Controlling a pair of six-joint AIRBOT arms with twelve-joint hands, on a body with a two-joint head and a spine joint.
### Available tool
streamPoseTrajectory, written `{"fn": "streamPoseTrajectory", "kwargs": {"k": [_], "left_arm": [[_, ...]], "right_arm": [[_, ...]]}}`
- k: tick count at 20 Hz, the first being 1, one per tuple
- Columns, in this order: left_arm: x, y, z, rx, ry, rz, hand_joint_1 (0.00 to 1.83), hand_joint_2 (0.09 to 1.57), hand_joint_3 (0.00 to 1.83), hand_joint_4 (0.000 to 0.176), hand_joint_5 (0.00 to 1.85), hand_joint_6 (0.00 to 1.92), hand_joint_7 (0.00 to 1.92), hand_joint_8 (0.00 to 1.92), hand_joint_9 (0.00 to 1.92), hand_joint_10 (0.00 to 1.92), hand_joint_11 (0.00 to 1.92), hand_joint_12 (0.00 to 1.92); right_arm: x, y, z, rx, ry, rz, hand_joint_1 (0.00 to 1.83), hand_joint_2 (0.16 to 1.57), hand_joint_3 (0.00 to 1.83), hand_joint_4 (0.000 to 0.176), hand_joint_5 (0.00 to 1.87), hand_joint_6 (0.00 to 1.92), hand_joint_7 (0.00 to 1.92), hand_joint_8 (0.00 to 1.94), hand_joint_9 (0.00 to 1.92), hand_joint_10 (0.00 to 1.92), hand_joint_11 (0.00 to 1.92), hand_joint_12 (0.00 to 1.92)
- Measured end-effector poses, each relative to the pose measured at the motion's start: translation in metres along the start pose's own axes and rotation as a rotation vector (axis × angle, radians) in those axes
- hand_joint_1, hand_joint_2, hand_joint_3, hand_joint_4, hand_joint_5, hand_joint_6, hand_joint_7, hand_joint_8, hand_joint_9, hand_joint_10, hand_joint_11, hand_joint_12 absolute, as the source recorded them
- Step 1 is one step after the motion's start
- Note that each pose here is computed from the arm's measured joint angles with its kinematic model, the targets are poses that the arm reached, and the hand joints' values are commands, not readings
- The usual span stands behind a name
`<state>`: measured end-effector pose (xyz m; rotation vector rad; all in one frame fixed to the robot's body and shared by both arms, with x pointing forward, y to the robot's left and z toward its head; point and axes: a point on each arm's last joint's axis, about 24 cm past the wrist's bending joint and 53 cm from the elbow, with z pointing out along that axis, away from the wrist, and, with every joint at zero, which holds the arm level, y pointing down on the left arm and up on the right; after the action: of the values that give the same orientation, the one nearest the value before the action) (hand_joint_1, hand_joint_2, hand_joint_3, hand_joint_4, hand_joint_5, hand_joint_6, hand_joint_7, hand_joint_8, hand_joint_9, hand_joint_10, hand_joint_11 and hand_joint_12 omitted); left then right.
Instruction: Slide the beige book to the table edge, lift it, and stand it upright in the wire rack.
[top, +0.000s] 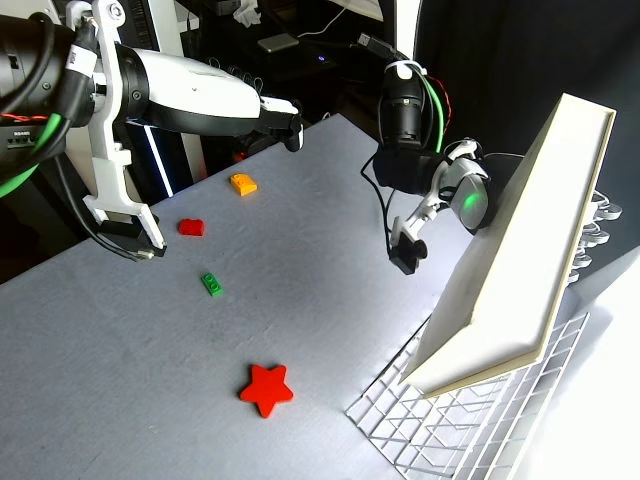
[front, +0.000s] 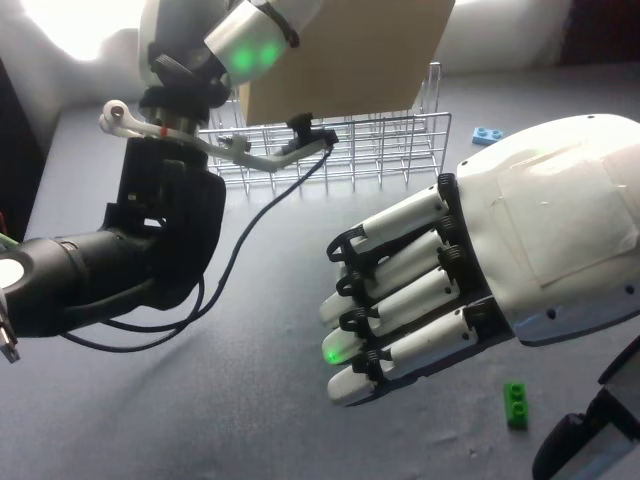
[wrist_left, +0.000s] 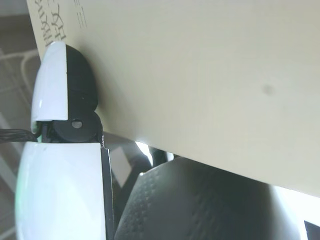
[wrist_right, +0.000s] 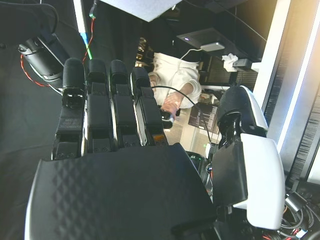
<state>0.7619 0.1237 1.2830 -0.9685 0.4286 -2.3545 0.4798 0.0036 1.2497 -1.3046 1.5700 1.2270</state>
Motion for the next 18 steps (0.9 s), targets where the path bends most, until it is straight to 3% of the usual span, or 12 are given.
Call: {"fn": "streamPoseTrajectory", "kwargs": {"k": [4, 8, 11, 18], "left_arm": [[0.003, 0.004, -0.002, -0.006, 0.008, -0.001, 1.35, 1.21, 0.00, 0.000, 0.77, 1.14, 0.75, 1.39, 0.79, 1.47, 0.79, 1.41], [0.005, 0.008, -0.004, -0.004, 0.013, 0.003, 1.35, 1.20, 0.00, 0.000, 0.79, 1.14, 0.76, 1.37, 0.79, 1.46, 0.76, 1.43], [0.005, 0.008, -0.004, 0.002, 0.020, 0.018, 1.35, 1.21, 0.00, 0.000, 0.76, 1.16, 0.73, 1.41, 0.78, 1.49, 0.76, 1.45], [0.013, 0.014, 0.004, -0.022, 0.057, 0.052, 1.35, 1.20, 0.00, 0.000, 0.75, 1.17, 0.75, 1.37, 0.81, 1.45, 0.80, 1.38]], "right_arm": [[0.000, 0.000, 0.000, -0.002, 0.001, 0.001, 0.15, 1.10, 0.00, 0.000, 0.26, 0.01, 0.25, 0.00, 0.28, 0.01, 0.00, 0.90], [0.000, 0.000, 0.000, -0.001, 0.001, 0.000, 0.13, 1.11, 0.00, 0.000, 0.25, 0.00, 0.26, 0.00, 0.27, 0.01, 0.00, 0.79], [0.000, 0.001, 0.000, -0.002, 0.001, 0.000, 0.12, 1.10, 0.00, 0.000, 0.27, 0.01, 0.28, 0.01, 0.31, 0.01, 0.00, 0.87], [0.001, 0.002, 0.000, -0.007, 0.003, -0.002, 0.13, 1.12, 0.00, 0.000, 0.25, 0.00, 0.27, 0.00, 0.29, 0.00, 0.00, 0.84]]}}
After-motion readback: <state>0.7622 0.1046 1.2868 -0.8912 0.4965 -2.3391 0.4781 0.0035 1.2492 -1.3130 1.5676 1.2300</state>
